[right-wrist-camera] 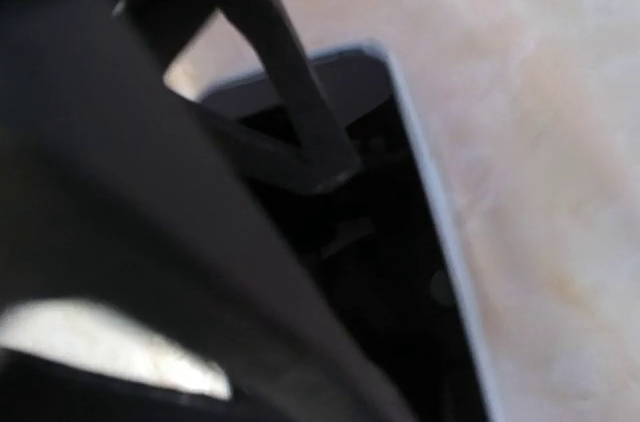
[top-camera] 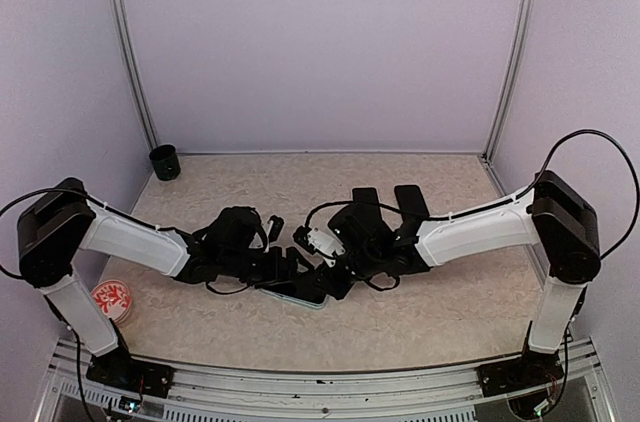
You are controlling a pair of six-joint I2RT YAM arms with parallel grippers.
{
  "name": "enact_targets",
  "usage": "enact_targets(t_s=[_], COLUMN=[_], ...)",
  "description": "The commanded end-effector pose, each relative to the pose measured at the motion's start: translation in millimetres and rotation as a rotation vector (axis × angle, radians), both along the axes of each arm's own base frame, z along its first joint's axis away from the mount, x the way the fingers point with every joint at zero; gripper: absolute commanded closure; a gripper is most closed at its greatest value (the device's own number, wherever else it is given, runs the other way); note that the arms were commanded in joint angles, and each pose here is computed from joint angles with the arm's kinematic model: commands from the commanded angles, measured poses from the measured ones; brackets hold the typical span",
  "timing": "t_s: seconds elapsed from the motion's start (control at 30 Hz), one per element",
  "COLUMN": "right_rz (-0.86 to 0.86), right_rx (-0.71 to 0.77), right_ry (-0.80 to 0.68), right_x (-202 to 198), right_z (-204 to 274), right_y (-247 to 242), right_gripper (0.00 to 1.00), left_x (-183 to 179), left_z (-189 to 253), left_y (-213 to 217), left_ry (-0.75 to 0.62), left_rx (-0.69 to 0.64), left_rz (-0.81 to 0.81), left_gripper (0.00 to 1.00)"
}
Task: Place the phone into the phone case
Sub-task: Adjust the phone and the phone case.
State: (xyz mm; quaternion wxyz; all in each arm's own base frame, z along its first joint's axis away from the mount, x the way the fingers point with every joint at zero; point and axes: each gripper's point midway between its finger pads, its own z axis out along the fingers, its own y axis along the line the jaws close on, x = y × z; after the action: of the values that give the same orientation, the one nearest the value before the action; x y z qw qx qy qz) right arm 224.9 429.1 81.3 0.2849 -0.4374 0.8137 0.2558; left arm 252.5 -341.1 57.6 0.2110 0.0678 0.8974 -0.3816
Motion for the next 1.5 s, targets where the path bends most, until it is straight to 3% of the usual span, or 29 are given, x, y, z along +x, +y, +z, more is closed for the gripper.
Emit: enact_targets(t_s=[0.0, 0.07, 0.57, 1.2, 1.37, 1.47], right_rz=[0.005, 0.005, -0.023, -0.091, -0.108, -0.142], right_rx=[-0.018, -0.041, -0.201, -0.405, -0.317, -0.206], right_ry=[0.049, 0.063, 0.168, 0.369, 0.328, 0.276], right_x=[-8.6, -9.3, -33.3, -60.2, -50.9, -34.8], right_z=[-34.3, -45.9, -108.4, -171.5, -138.4, -83.6], right_y=[3.7, 3.2, -41.7, -100.5, -87.3, -66.9], right_gripper=[0.85, 0.90, 0.95, 0.96, 0.92, 0.75], left_x=[-18.9, -18.9, -17.4, -12.5, -3.0, -2.9], left_z=[-35.4, -36.5, -41.4, -36.9, -27.7, -31.9], left_y=[13.5, 15.2, 28.2, 38.3, 44.9, 45.3], left_ry=[0.105, 0.111, 0.135, 0.129, 0.084, 0.100], left_rx=[0.077, 0.074, 0.053, 0.047, 0.064, 0.062], left_rz=[-0.015, -0.009, 0.025, 0.061, 0.086, 0.084], left_gripper=[0.12, 0.12, 0.12, 0.12, 0.12, 0.12])
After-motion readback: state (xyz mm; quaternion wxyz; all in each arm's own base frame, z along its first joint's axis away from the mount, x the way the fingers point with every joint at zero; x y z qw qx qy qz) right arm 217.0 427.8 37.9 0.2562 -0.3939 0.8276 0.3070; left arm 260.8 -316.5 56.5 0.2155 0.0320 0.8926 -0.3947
